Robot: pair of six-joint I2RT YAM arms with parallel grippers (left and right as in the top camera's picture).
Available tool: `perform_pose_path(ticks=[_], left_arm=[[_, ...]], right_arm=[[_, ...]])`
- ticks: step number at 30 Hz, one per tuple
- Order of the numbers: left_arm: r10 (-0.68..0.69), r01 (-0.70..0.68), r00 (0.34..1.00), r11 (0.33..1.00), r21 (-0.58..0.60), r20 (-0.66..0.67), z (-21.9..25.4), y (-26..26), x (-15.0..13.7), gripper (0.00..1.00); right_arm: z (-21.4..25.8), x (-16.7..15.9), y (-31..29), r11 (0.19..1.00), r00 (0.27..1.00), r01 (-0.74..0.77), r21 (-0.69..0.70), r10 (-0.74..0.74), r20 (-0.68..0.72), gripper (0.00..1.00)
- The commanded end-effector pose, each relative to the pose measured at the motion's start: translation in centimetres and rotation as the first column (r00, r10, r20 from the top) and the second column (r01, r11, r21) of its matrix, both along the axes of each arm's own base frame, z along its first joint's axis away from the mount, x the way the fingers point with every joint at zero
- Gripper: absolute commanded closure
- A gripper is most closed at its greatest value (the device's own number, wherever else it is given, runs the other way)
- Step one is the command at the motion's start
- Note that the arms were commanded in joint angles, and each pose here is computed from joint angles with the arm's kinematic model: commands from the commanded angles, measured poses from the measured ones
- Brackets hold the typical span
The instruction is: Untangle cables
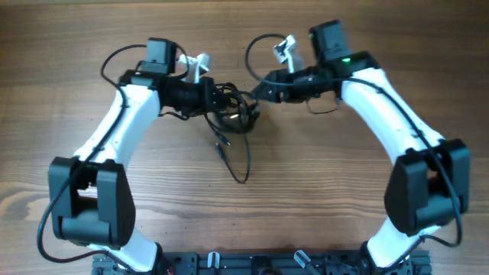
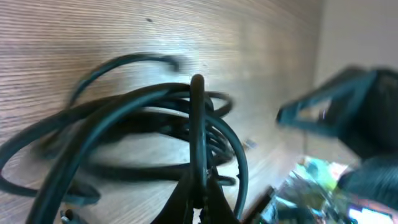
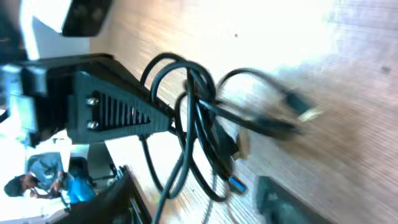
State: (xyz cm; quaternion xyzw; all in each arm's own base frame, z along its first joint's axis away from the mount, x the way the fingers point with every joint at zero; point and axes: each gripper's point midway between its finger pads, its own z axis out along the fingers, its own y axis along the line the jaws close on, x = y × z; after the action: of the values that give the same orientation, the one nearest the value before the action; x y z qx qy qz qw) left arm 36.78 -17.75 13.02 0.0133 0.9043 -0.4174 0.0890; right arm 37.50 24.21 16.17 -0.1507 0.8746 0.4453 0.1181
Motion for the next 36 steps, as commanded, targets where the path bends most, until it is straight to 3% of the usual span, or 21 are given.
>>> perform_pose_path(ticks=[1, 3, 7, 16, 19, 22, 24, 26, 29, 36], left_arm=[[-0.122, 0.132, 0.989, 0.984, -0.122, 0.083, 1.7, -0.9, -1.0, 0.96], [-0.135, 0.144, 0.987, 0.982, -0.124, 0.084, 1.7, -1.0, -1.3, 0.96], [-0.216, 0.245, 0.964, 0.947, -0.209, 0.152, 3.2, -2.1, -2.5, 0.96], [-0.216, 0.246, 0.964, 0.947, -0.208, 0.157, 3.2, -2.1, -2.5, 0.96], [-0.216, 0.245, 0.965, 0.947, -0.209, 0.151, 3.2, -2.1, -2.6, 0.96], [-0.216, 0.243, 0.965, 0.947, -0.209, 0.146, 3.1, -2.0, -2.6, 0.96], [-0.214, 0.240, 0.966, 0.950, -0.201, 0.144, 3.0, -1.9, -2.6, 0.96], [-0.210, 0.232, 0.968, 0.957, -0.175, 0.138, 2.6, -1.7, -2.5, 0.96], [-0.209, 0.231, 0.968, 0.958, -0.171, 0.137, 2.5, -1.7, -2.5, 0.96], [-0.210, 0.232, 0.968, 0.958, -0.171, 0.137, 2.5, -1.7, -2.5, 0.96]], right_arm=[[3.6, -1.0, 1.0, 0.982, 0.980, -0.148, 0.114, 0.131, 0.149, 0.29], [3.6, -0.9, 1.0, 0.980, 0.973, -0.165, 0.108, 0.144, 0.179, 0.28], [1.2, 0.4, 0.1, 0.995, 0.976, -0.094, -0.040, 0.100, 0.192, 0.28], [-0.2, -3.0, 3.5, 0.979, 0.972, -0.192, -0.073, 0.200, 0.122, 0.29], [-1.7, -2.6, 3.2, 0.970, 0.976, -0.146, -0.195, 0.173, 0.130, 0.37], [-2.4, -2.0, 2.4, 0.962, 0.983, -0.093, -0.257, 0.129, 0.127, 0.56], [-2.7, -1.6, 2.0, 0.956, 0.984, -0.075, -0.283, 0.118, 0.136, 0.63], [-2.8, -1.4, 1.8, 0.955, 0.984, -0.066, -0.291, 0.111, 0.141, 0.62], [-2.6, -1.5, 2.0, 0.959, 0.984, -0.074, -0.274, 0.115, 0.138, 0.51], [-1.9, -1.2, 2.6, 0.969, 0.979, -0.085, -0.232, 0.124, 0.160, 0.46]])
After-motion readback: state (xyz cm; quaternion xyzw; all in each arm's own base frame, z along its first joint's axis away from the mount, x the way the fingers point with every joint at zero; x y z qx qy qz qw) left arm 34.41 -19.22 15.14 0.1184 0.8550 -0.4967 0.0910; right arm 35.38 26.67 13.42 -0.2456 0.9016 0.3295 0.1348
